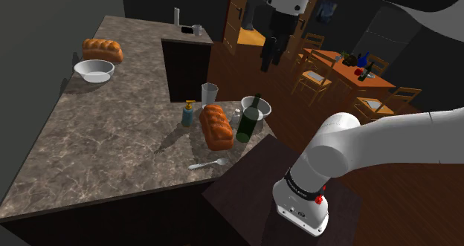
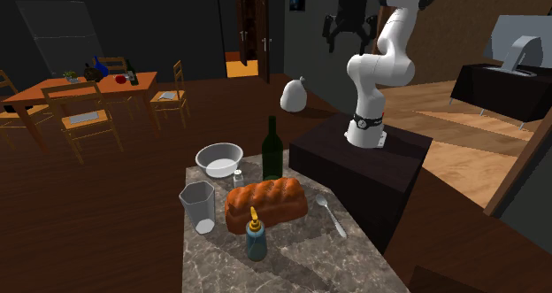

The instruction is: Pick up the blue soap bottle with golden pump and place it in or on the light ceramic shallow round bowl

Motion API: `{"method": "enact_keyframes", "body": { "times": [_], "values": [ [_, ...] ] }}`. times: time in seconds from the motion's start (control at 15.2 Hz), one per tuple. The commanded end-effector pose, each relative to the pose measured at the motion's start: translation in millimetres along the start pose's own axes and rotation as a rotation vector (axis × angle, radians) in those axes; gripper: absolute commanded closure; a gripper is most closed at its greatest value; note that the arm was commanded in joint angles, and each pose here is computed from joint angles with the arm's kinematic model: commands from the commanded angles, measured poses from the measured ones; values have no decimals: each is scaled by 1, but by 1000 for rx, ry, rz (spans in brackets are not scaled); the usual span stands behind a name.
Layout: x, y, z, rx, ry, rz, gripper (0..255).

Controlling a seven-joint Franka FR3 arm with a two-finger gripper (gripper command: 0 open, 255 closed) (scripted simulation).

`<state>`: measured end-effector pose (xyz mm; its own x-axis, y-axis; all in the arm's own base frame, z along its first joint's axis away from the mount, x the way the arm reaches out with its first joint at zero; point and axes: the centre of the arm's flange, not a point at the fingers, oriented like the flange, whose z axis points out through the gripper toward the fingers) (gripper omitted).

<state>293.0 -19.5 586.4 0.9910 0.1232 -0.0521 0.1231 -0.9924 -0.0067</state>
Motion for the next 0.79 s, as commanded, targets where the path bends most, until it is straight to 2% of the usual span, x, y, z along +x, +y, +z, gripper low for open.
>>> {"method": "enact_keyframes", "body": {
  "times": [0.0,0.73],
  "values": [
    [0,0,0,0,0,0,0],
    [68,12,119,15,105,72,0]
  ]
}}
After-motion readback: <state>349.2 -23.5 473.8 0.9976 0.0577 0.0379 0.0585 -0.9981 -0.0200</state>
